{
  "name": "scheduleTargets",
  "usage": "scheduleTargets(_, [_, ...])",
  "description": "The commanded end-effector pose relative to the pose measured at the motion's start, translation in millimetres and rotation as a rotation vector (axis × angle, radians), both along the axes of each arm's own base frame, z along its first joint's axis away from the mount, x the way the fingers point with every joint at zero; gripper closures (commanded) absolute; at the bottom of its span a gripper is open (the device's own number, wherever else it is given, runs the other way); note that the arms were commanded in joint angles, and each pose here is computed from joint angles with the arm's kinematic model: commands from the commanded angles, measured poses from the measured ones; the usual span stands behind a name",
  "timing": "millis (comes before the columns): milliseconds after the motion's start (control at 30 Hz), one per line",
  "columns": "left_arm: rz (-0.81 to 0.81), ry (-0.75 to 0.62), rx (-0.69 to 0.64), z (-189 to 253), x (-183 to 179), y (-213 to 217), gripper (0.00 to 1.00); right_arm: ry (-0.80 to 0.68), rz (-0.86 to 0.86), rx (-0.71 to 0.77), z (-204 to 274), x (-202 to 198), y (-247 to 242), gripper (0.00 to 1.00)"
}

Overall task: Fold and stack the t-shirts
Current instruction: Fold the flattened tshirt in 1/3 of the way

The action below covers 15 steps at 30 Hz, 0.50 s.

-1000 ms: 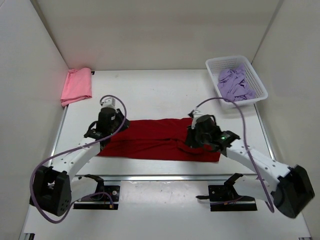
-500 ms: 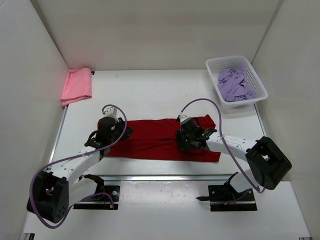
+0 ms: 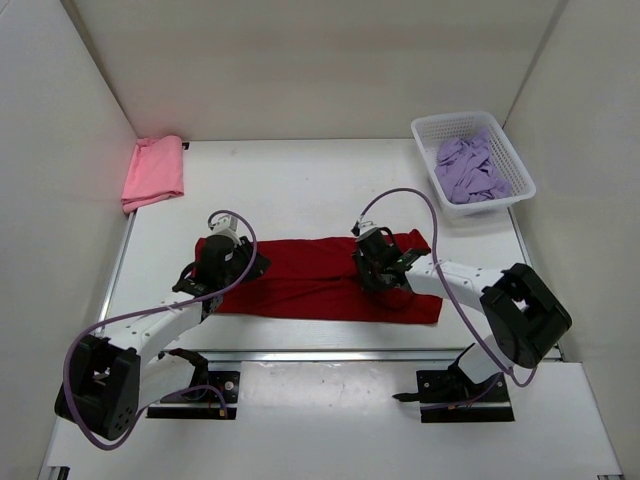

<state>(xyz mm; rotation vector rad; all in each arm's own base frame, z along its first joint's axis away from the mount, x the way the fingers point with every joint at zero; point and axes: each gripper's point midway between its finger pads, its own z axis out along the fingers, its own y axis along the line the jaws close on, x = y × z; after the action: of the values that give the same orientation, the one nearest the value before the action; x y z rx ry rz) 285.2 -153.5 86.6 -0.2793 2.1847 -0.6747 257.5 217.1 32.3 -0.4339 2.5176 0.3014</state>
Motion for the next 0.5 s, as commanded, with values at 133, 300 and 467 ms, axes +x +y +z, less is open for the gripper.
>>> scheduleTargets(133, [-0.022,-0.030,-0.028,12,4,-6,0.65,-0.033,0.028,0.055,39,1,9,1.00])
scheduleTargets(300, [-0.023,-0.044,-0.037,20,7,-9,0.65,0.130,0.147,0.155,57,-34,25,1.00])
scheduleTargets(467, [-0.035,-0.041,-0.064,23,7,-15,0.65,0.218,0.179,0.164,54,-57,31,1.00])
